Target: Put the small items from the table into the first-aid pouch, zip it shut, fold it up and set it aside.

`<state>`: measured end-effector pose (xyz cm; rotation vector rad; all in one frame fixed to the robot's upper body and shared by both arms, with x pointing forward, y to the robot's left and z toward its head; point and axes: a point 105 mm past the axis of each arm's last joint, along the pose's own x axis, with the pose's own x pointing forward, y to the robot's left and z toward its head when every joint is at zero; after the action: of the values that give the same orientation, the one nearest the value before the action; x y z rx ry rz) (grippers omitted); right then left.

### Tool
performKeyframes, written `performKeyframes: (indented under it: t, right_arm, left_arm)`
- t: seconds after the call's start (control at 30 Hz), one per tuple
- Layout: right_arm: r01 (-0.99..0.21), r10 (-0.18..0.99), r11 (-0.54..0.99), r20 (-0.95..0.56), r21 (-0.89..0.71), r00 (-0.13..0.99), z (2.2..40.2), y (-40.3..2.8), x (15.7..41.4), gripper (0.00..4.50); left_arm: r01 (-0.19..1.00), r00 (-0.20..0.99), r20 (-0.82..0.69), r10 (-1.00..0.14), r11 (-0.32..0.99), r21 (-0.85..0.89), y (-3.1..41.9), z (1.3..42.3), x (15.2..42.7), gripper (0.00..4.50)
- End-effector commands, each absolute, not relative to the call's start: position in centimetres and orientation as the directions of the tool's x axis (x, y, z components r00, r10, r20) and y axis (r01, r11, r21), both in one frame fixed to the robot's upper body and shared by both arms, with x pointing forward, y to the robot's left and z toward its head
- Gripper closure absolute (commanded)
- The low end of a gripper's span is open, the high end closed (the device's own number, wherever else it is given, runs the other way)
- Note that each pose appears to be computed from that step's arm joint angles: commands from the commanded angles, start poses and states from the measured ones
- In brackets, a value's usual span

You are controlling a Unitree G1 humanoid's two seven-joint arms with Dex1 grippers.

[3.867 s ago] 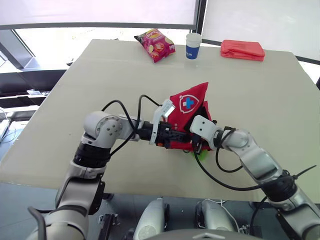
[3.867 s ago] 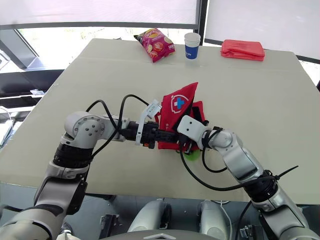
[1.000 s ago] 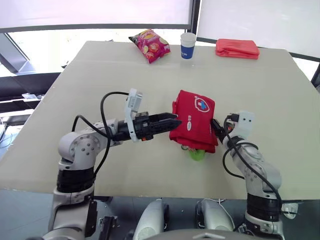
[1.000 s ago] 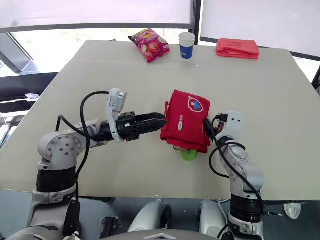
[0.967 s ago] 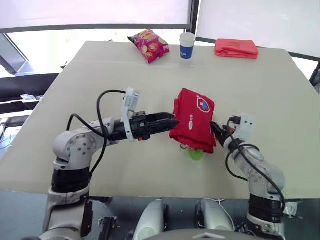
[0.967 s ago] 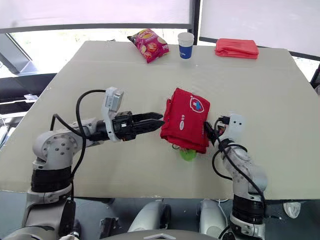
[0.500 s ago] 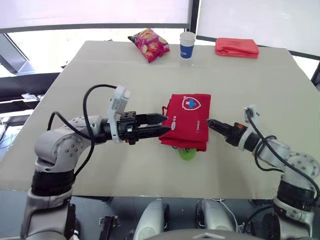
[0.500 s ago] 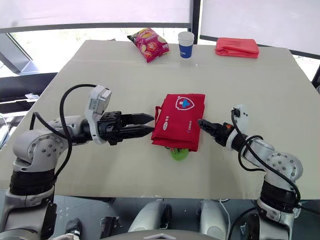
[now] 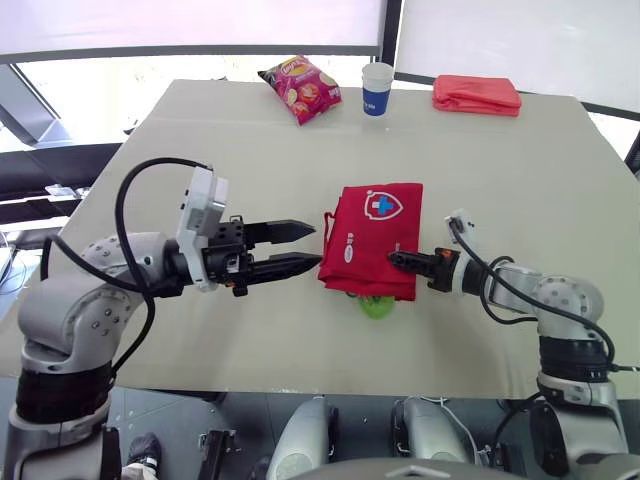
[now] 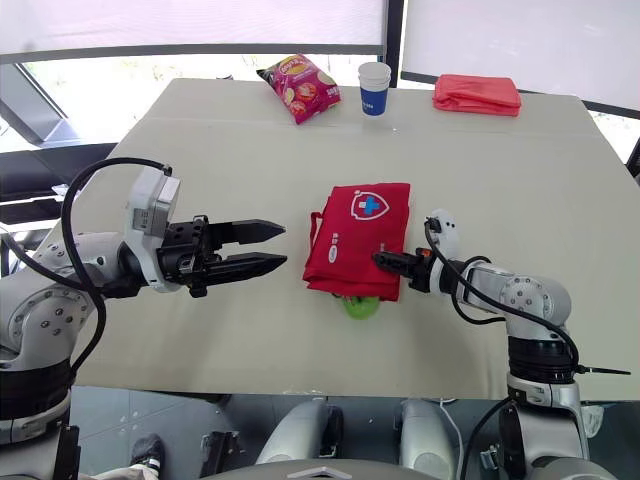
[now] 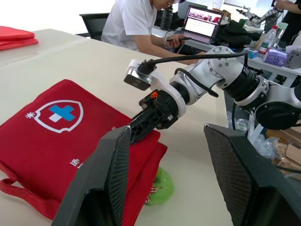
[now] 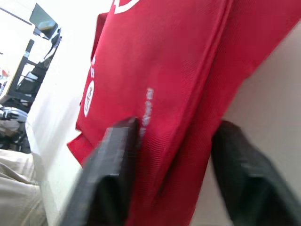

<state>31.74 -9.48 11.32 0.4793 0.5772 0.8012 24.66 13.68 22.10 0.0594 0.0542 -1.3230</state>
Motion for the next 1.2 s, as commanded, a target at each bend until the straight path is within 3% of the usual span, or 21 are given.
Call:
performKeyframes:
  t: [0.03,0.1,0.23,0.4,0.73,0.8,0.83,0.87,0.9,1.07,1.13,1.2]
  right_arm:
    - [-0.548,0.724,0.668,-0.269,0.503,0.635,13.9,-12.9,31.5,3.76]
    - [-0.521,0.655,0.748,-0.327,0.412,0.681,14.9,-16.9,30.6,4.45]
    - [-0.432,0.478,0.877,-0.464,0.208,0.746,17.2,-25.1,28.4,4.45]
    - [-0.402,0.353,0.915,-0.569,0.042,0.743,20.4,-32.2,27.1,4.45]
    - [-0.378,0.191,0.918,-0.696,-0.124,0.692,17.6,-38.7,31.1,4.45]
    - [-0.372,0.175,0.92,-0.719,-0.123,0.672,16.4,-39.3,31.4,3.6]
    - [-0.358,0.142,0.922,-0.733,-0.147,0.666,15.8,-40.0,31.2,3.6]
    - [-0.349,0.121,0.923,-0.738,-0.163,0.664,15.7,-40.6,31.0,2.81]
    - [-0.341,0.099,0.921,-0.734,-0.188,0.671,16.0,-41.3,30.6,2.68]
    - [-0.294,-0.02,0.854,-0.591,-0.43,0.806,21.6,-44.2,27.9,0.2]
    - [-0.32,0.024,0.797,-0.501,-0.513,0.865,23.6,-43.2,26.9,0.08]
    - [-0.254,0.073,0.759,-0.31,-0.599,0.948,25.8,-41.2,26.1,0.08]
  left_arm:
    - [0.978,0.197,-0.036,-0.98,0.194,0.075,12.3,23.0,23.9,1.83]
    - [0.98,0.179,-0.008,-0.984,0.178,0.085,11.4,23.2,23.9,1.83]
    - [0.982,0.153,0.038,-0.987,0.156,0.103,9.6,23.7,24.0,1.83]
    - [0.984,0.125,0.095,-0.988,0.136,0.12,7.2,23.8,24.7,1.83]
    - [0.976,0.072,0.12,-0.99,0.095,0.198,4.8,23.9,25.9,1.83]
    - [0.974,0.071,0.117,-0.991,0.094,0.205,4.6,23.6,26.0,1.83]
    - [0.974,0.072,0.115,-0.991,0.095,0.208,4.5,23.4,26.1,1.83]
    - [0.973,0.072,0.113,-0.991,0.095,0.21,4.5,23.3,26.1,1.83]
    - [0.973,0.072,0.113,-0.991,0.095,0.211,4.5,23.2,26.1,1.83]
    - [0.975,0.097,0.131,-0.987,0.121,0.188,4.5,23.0,26.6,1.83]
    - [0.979,0.104,0.142,-0.984,0.126,0.161,4.5,22.8,26.7,1.83]
    - [0.98,0.141,0.16,-0.977,0.16,0.117,4.4,22.8,27.3,1.83]
